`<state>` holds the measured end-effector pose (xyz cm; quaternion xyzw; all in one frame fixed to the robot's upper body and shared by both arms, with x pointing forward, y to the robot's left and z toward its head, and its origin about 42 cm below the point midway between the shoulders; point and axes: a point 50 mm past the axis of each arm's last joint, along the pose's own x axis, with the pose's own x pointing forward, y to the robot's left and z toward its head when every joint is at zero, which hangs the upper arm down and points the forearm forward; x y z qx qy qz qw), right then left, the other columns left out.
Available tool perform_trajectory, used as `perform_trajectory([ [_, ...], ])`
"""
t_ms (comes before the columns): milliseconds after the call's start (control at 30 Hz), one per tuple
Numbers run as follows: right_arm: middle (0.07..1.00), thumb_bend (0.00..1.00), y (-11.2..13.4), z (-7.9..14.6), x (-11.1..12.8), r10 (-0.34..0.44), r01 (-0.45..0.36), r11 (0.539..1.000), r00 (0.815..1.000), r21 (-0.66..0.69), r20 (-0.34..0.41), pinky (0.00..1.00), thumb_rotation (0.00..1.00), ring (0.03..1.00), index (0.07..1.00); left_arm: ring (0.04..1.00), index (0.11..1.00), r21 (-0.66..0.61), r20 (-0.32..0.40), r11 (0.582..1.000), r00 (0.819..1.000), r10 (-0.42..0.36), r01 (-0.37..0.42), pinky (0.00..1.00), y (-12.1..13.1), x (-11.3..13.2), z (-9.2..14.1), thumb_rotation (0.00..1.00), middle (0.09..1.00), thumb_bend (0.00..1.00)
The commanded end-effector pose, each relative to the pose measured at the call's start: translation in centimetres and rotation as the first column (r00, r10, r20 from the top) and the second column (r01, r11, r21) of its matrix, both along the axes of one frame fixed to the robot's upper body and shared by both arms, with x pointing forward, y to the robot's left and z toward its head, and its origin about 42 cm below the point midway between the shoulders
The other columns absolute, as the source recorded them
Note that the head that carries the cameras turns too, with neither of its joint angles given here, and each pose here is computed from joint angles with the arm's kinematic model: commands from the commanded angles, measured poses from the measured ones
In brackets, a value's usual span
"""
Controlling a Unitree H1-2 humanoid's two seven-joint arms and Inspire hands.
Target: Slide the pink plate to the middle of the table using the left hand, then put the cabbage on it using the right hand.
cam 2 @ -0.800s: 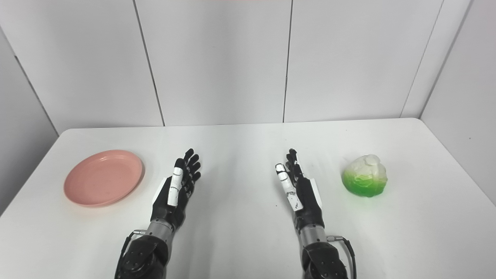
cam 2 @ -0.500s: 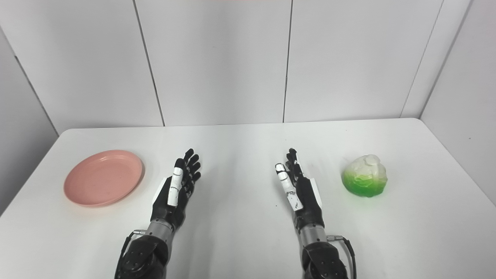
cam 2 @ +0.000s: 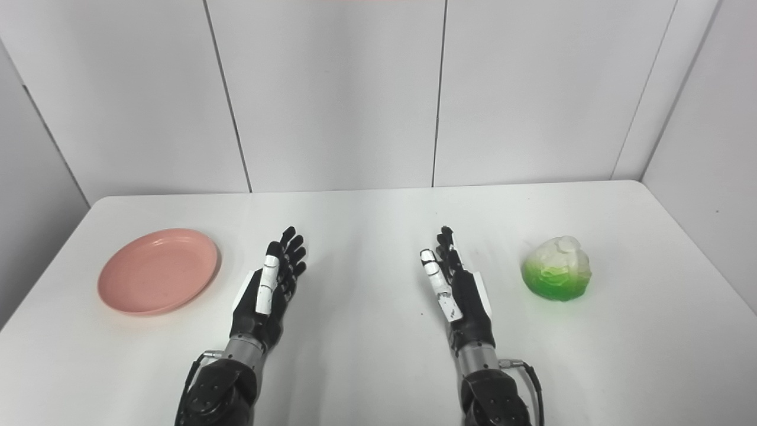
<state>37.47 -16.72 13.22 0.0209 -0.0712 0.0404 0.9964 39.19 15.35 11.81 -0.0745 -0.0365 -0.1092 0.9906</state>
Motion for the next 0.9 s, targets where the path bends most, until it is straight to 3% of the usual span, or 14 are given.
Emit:
perform_trajectory([
  [0, 0.979, 0.63, 0.1, 1.9, 0.7, 0.013, -0.013, 1.000, 0.997, 0.000, 0.080, 1.00, 0.89, 0.998, 1.000, 1.000, 1.000, -0.009, 0.023, 1.000, 0.999, 0.023, -0.023, 1.00, 0.4, -0.1, 0.7, 1.00, 1.000, 0.83],
  [233, 0.978, 0.64, -2.3, 1.0, 0.4, 0.025, -0.027, 0.999, 0.997, 0.026, 0.067, 0.99, 0.88, 0.984, 1.000, 1.000, 1.000, -0.036, 0.168, 0.992, 0.978, 0.123, -0.119, 1.00, 4.2, 1.6, 6.4, 1.00, 1.000, 0.83],
  [333, 0.992, 0.69, -3.4, 0.4, 0.6, 0.038, -0.040, 0.999, 0.998, 0.029, 0.054, 1.00, 0.87, 0.997, 1.000, 1.000, 1.000, -0.023, 0.231, 0.978, 0.951, 0.208, -0.208, 1.00, 7.2, 2.7, 8.8, 1.00, 1.000, 0.83],
  [433, 0.994, 0.71, -4.1, 0.2, 0.6, 0.035, -0.036, 0.999, 0.998, 0.026, 0.049, 1.00, 0.87, 0.997, 1.000, 1.000, 0.995, -0.032, 0.247, 0.961, 0.930, 0.273, -0.274, 1.00, 9.3, 3.1, 9.9, 1.00, 0.994, 0.85],
  [567, 0.998, 0.65, -4.9, 0.1, 0.5, 0.047, -0.049, 0.998, 0.997, 0.026, 0.057, 1.00, 0.90, 1.000, 1.000, 0.980, 0.970, -0.016, 0.273, 0.936, 0.899, 0.341, -0.351, 1.00, 12.2, 3.1, 10.8, 1.00, 0.967, 0.84],
  [767, 0.979, 0.63, -5.6, -0.5, 0.8, 0.031, -0.034, 0.999, 0.997, 0.032, 0.072, 1.00, 0.91, 0.994, 1.000, 0.864, 0.858, -0.018, 0.302, 0.848, 0.806, 0.509, -0.530, 0.88, 18.3, 3.1, 11.5, 1.00, 0.850, 0.84],
  [867, 0.973, 0.62, -5.8, -0.6, 0.9, 0.031, -0.034, 0.999, 0.997, 0.038, 0.075, 1.00, 0.91, 0.986, 1.000, 0.822, 0.812, -0.018, 0.304, 0.815, 0.774, 0.556, -0.579, 0.85, 21.0, 3.4, 11.8, 1.00, 0.808, 0.82],
])
